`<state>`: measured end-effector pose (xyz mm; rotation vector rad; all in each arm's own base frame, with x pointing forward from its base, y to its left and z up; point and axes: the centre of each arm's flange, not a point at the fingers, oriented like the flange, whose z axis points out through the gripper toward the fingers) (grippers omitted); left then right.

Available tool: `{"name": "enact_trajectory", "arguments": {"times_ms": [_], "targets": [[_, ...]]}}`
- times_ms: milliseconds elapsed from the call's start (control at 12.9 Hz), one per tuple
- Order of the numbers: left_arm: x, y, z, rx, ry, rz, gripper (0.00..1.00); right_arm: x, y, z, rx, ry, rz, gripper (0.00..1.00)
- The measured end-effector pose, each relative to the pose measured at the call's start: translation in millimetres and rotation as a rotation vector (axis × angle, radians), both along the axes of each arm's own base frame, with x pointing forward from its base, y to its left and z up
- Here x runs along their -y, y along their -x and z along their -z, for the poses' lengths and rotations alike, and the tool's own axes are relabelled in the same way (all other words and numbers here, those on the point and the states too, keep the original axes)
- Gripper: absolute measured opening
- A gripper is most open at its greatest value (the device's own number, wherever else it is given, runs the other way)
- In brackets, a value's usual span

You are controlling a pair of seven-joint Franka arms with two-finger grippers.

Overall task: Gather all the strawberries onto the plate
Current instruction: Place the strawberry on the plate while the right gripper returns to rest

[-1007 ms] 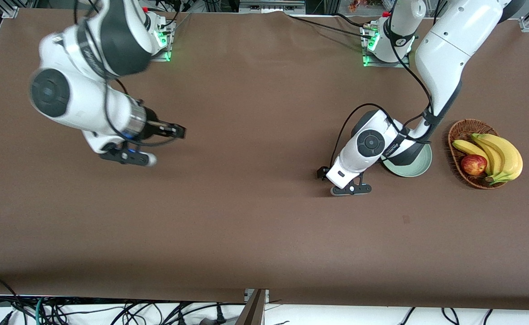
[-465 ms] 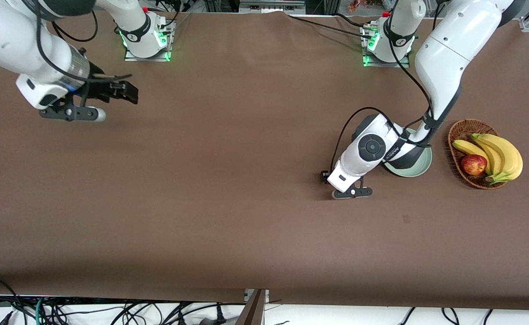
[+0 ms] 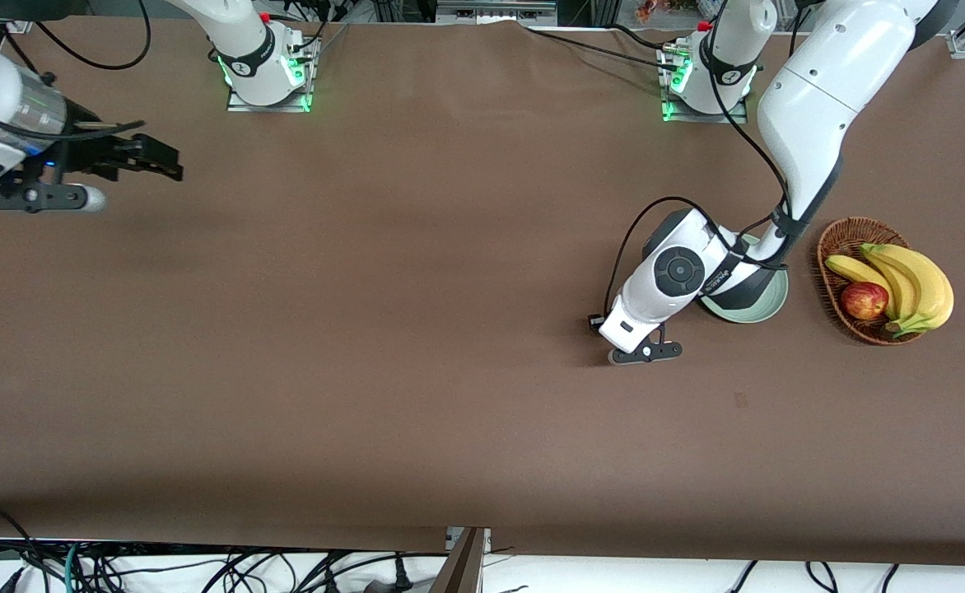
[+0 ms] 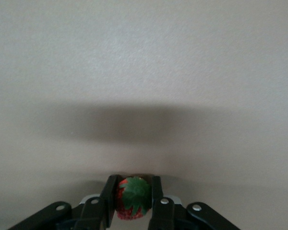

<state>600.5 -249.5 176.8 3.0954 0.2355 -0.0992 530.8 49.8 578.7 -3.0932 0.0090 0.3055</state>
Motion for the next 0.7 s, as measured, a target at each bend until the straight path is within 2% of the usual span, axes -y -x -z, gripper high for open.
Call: {"name": "enact_trajectory", "arguments": {"times_ms": [232,387,697], "targets": [[-16.5,2.1,-26.8,-0.080,-0.083,0.018,0.33,21.5,3.9,-11.7,0.022,0.042,-0.002,1.00],[-48.9,2.7,-58.5,-0.106,-0.090,0.052,0.33,20.1,6.1,-20.0,0.041,0.079,-0.015,1.00],[-185.5,17.1,-73.0,-0.201,-0.051,0.108,0.33,21.6,5.2,-28.5,0.058,0.093,-0.016,1.00]]}}
